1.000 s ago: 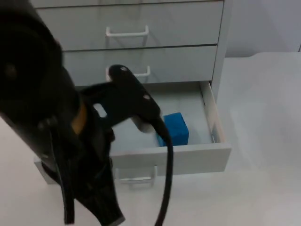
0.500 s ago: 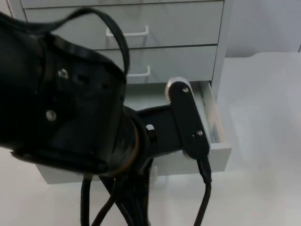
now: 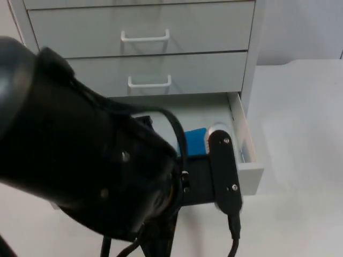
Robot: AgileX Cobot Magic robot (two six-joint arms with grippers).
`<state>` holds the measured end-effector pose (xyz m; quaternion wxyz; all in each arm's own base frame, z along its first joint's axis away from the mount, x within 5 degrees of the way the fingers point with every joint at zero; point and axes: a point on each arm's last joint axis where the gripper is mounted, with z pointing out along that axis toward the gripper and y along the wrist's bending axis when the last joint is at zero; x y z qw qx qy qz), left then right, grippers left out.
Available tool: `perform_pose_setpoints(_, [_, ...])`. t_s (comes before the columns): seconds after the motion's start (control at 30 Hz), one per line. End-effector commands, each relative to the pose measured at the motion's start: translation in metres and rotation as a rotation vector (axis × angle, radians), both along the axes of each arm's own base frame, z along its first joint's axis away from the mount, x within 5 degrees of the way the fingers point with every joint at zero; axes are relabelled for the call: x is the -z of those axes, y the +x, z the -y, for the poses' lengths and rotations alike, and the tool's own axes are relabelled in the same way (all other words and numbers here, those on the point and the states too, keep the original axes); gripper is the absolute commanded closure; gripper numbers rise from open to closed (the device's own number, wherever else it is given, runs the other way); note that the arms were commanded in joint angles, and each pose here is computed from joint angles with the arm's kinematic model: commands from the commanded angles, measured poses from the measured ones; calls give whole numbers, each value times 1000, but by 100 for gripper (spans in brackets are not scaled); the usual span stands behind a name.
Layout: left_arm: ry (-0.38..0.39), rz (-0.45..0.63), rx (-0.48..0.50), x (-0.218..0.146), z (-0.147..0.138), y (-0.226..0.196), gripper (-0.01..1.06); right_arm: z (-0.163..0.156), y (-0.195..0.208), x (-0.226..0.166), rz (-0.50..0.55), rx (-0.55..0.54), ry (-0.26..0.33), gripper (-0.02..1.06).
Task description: Open the drawer with the left hand, place the block into the drawer with the right hand, then close the drawer with the left hand.
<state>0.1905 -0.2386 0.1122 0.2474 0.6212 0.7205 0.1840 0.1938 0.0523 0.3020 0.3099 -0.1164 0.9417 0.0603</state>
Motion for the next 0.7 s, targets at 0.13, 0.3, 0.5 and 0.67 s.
perform_pose_setpoints(0.13, [32,134,-45,9,-2,10,105,2,-1,-1,18,-1,-6,34])
perform_pose_setpoints(0.3, [28,102,-3,20,2,8,105,2,0,-2,24,1,-3,34])
perform_pose_setpoints(0.5, [41,183,-7,23,0,16,105,2,0,-2,30,2,-2,34])
perform_pose_setpoints(0.67, [-5,194,-58,23,-10,33,105,2,0,-2,30,2,-2,34])
